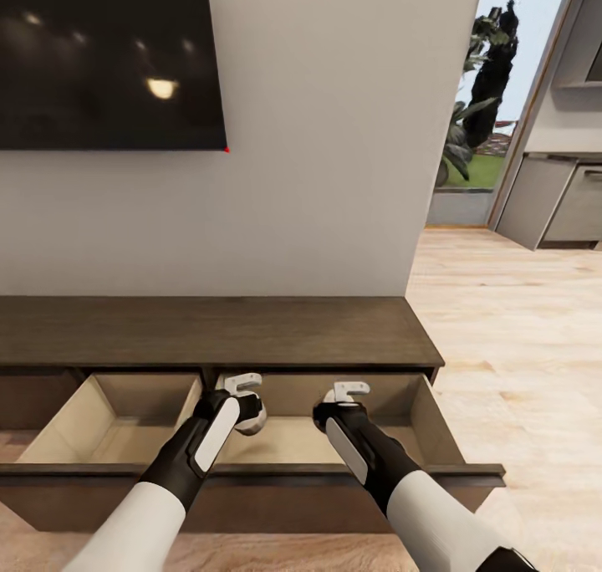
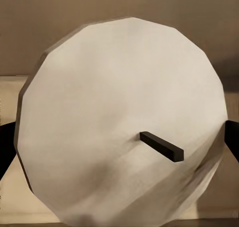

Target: Place each of the two pumpkins and all three candles from the living room inside a cabinet in the living room (use any cabinet), then make sure every cabinet is closed, and position the cauldron so it is next to a table in the living room.

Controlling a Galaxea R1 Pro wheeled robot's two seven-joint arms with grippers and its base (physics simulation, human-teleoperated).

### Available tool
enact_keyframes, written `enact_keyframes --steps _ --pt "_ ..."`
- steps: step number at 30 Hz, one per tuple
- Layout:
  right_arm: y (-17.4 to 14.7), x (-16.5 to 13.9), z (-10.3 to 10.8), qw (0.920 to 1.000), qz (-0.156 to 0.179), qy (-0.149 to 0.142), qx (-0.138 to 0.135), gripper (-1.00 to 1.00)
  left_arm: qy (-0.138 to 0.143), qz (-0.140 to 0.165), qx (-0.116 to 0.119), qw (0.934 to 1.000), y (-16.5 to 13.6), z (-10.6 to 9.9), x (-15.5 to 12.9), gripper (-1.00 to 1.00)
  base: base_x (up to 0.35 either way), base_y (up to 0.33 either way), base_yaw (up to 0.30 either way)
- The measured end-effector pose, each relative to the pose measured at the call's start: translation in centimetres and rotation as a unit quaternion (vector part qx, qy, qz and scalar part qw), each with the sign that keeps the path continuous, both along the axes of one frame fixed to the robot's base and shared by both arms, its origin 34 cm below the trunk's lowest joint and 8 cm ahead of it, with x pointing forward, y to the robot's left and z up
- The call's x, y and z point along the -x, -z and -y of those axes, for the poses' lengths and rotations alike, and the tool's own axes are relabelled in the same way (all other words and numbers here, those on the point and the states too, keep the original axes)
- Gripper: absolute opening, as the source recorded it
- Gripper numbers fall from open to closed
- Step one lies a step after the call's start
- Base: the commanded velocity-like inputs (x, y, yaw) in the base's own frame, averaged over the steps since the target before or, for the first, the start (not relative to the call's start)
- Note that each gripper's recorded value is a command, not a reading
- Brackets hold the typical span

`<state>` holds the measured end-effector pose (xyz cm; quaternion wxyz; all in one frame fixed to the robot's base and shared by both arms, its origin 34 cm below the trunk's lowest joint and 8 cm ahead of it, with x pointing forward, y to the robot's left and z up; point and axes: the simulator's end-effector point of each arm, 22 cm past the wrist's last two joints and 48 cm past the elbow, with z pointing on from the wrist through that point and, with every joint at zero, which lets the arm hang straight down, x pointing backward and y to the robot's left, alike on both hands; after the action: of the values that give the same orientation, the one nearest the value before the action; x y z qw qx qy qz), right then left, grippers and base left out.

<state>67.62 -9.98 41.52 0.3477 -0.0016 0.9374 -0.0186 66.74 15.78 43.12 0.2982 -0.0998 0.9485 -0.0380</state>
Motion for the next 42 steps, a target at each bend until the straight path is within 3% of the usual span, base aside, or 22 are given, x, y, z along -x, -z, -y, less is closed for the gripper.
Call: enact_keyframes --steps 12,26,42 --pt "2.6 0.4 -0.2 0.9999 -0.014 -0.001 -0.003 -1.0 0.0 -0.015 -0.002 0.9999 2.7 -0.1 0.4 -1.0 0.0 0.0 0.0" --pt "2.6 0.4 -0.2 0.9999 -0.013 -0.002 -0.003 -1.0 0.0 -0.013 -0.002 0.9999 2.6 -0.1 0.3 -1.0 0.004 0.0 0.0" --pt "2.5 0.3 -0.3 0.9999 -0.013 -0.002 -0.003 -1.0 0.002 -0.013 -0.001 0.9999 2.6 0.0 0.3 -1.0 0.166 0.0 0.0"
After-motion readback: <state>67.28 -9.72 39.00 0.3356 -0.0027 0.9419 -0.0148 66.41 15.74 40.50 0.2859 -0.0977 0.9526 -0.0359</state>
